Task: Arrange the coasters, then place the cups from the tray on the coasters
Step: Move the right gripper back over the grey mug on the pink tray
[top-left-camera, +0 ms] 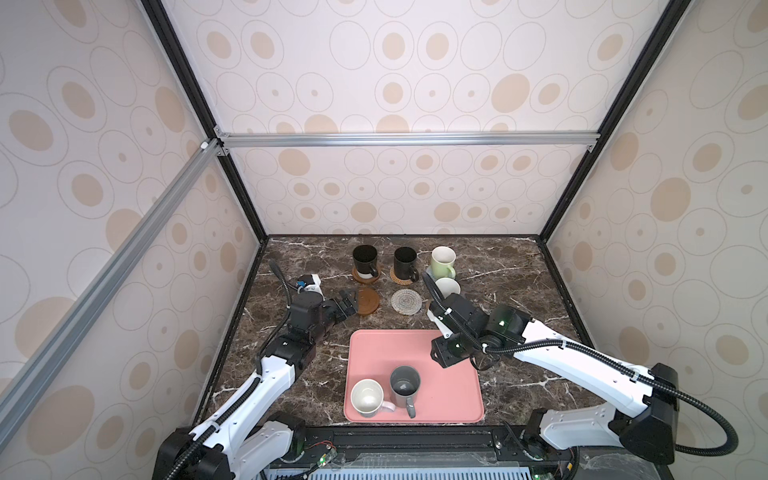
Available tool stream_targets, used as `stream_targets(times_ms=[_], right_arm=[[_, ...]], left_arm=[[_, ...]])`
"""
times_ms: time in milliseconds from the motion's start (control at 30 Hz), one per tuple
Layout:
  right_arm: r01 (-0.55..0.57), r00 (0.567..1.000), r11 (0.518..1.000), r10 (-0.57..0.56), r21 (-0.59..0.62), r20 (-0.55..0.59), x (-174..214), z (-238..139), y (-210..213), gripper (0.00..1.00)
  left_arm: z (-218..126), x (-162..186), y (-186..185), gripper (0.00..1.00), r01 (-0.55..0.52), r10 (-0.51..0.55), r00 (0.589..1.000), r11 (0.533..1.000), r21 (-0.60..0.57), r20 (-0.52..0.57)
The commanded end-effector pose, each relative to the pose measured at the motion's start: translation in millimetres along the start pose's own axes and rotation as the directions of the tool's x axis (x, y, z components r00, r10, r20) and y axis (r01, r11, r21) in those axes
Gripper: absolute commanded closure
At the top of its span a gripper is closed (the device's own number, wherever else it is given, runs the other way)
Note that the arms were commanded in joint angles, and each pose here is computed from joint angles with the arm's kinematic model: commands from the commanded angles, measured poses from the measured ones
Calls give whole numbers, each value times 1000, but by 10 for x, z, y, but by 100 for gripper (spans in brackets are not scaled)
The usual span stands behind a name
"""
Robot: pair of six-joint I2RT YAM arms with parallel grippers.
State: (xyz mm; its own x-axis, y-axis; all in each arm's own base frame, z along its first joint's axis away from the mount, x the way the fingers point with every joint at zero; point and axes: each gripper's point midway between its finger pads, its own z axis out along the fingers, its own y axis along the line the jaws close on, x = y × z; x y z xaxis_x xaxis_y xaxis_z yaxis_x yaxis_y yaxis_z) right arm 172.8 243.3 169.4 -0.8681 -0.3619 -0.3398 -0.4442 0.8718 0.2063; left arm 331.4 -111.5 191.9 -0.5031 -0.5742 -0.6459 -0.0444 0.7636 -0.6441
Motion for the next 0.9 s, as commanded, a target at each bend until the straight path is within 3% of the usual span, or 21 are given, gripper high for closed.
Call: stream_targets(times_ms=[0, 500, 867], right_arm=[[-2, 1000, 999, 3, 47, -31, 174, -19, 17, 57], [91, 990, 996, -89, 18, -110, 541, 135, 541, 56], [159, 976, 987, -157, 4, -151, 650, 277, 781, 47]], left_arm=[[-13, -92, -52, 0, 22, -22, 999, 1000, 21, 29], [-40, -29, -16, 0, 32, -32, 999, 999, 22, 15], [-81, 19, 5, 0, 32, -32, 999, 999, 16, -5]])
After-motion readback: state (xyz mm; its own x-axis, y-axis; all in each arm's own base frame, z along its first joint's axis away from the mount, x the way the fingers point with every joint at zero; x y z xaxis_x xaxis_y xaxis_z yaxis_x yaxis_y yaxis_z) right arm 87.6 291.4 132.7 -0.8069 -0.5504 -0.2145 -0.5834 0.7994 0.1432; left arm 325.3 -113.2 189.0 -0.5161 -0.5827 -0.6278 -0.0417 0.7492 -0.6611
